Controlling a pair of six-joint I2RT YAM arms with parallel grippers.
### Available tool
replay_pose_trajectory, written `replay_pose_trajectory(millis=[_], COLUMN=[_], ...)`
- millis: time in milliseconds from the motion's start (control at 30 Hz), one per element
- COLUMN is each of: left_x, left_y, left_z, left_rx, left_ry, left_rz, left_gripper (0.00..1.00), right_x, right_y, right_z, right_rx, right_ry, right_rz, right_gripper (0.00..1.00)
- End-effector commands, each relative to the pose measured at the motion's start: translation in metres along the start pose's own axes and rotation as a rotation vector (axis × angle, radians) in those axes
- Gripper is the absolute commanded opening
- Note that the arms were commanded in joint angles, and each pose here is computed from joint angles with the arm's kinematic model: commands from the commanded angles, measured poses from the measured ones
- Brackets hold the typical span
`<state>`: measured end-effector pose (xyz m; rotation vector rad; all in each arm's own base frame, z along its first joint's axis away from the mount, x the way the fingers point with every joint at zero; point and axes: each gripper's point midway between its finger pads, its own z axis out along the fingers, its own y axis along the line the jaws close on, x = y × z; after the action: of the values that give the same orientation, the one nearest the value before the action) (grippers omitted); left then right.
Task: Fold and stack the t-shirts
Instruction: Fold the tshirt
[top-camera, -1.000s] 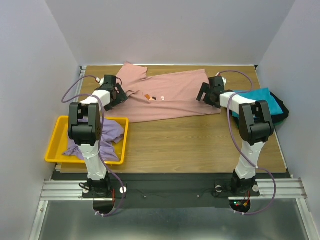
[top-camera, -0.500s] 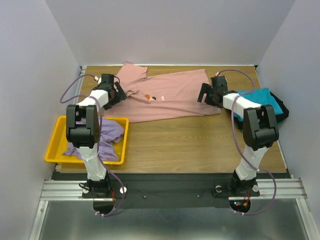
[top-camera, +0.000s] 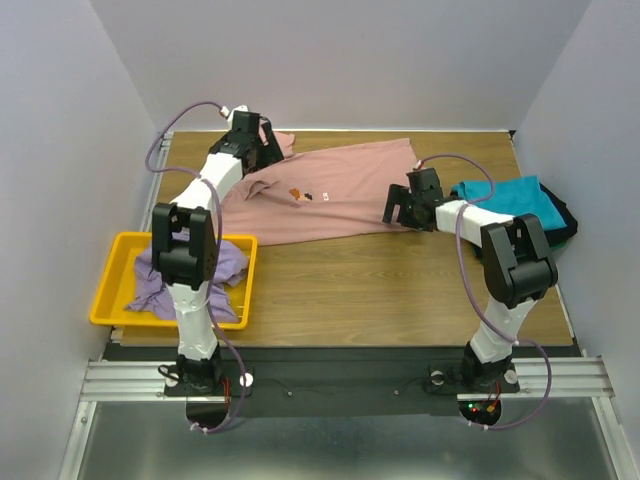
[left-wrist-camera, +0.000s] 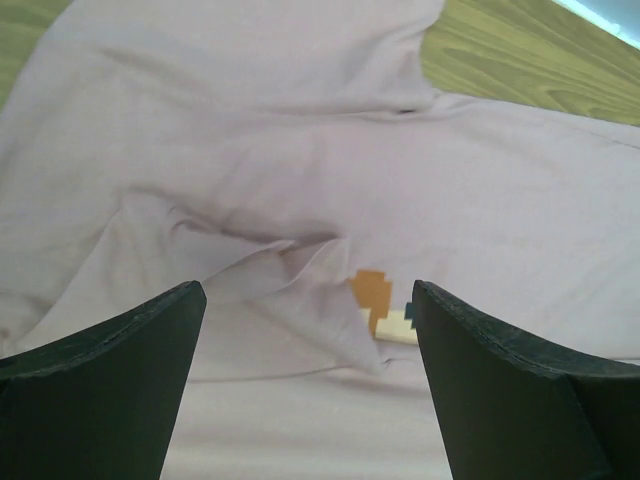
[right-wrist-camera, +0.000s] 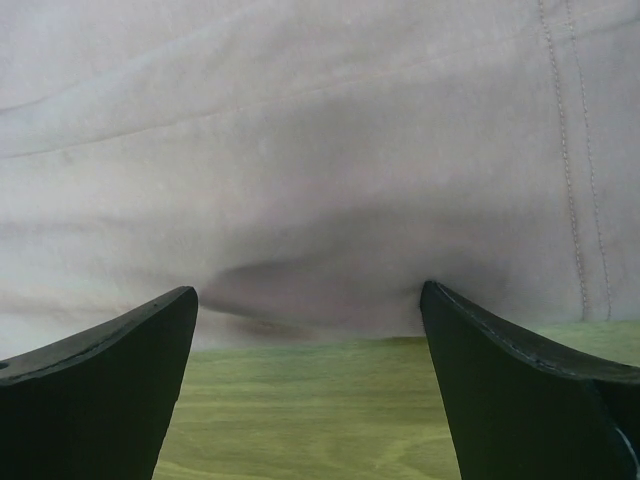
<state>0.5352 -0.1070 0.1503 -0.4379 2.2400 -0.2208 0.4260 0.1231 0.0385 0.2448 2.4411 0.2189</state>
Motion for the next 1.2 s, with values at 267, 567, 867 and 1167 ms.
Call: replay_pose_trajectory(millis=[267,567,867,1167], left_x=[0.022,0.029,0.037,0.056], left_y=[-0.009,0.003,0.002,0.004], left_z=[0.035,0.056,0.066,0.077], left_rx=[-0.122,-0.207,-0.211,-0.208], left_ry=[0.077,0.083,0.111,0.165], left_rz=[0.17,0.226,0.25,0.301], left_gripper=[0.96,0.82,0.73,0.56], right_x=[0.026,0.029,0.028,0.029], right_y=[-0.02,-0.026,-0.025,-0.031], right_z=[0.021,0.022,0.02,0.017], right_rx=[0.078,0.096,0.097,0.121], right_ry=[0.056,0.059,0.054,0.045], right_rz=[0.036,0.031,0.029,0.036], right_gripper=[1.0,1.0,1.0,1.0])
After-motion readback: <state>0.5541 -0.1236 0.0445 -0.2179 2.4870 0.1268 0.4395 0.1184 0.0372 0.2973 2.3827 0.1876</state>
